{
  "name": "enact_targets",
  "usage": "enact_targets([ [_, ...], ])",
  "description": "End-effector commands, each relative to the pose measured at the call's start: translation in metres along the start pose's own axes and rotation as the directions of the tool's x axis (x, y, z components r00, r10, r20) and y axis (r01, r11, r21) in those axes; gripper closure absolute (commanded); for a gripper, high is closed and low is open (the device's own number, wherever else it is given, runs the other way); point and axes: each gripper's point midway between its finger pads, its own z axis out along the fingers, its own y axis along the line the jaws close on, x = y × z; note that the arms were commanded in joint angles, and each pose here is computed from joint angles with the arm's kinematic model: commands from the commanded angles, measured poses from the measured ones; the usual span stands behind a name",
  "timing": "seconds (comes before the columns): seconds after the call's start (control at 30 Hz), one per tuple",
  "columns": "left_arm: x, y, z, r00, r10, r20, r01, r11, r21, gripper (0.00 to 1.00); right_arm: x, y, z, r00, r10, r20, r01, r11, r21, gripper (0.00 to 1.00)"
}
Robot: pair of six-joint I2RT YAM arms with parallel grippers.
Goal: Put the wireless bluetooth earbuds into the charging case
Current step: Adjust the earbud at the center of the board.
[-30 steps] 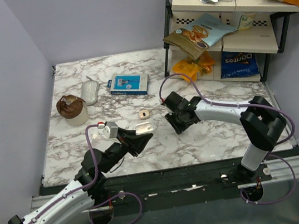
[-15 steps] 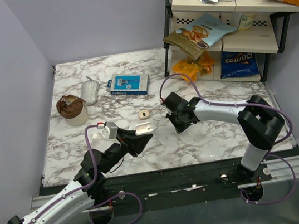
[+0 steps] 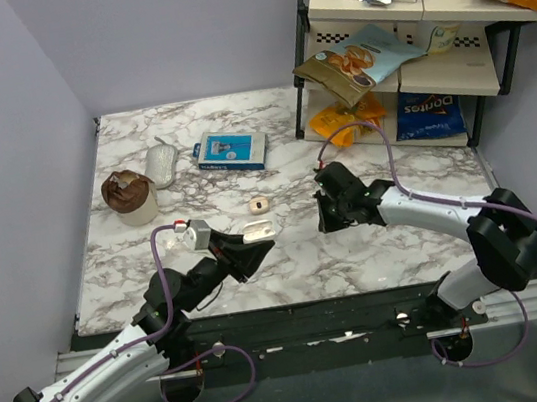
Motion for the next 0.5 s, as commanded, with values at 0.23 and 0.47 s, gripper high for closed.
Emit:
enact_targets([
  [0.23,-0.009,-0.007,0.002,1.000,-0.003,0.030,0.003,1.000,0.016,1.00,-0.011,0.005,0.000,0.996,0.084,0.017,-0.084,0.996,-0.005,0.61],
  [0.47,-0.007,-0.005,0.001,1.000,-0.004,0.030,0.004,1.000,0.009,1.00,-0.006,-0.018,-0.003,0.999,-0.038,0.000,0.038,0.995,0.091,0.51],
])
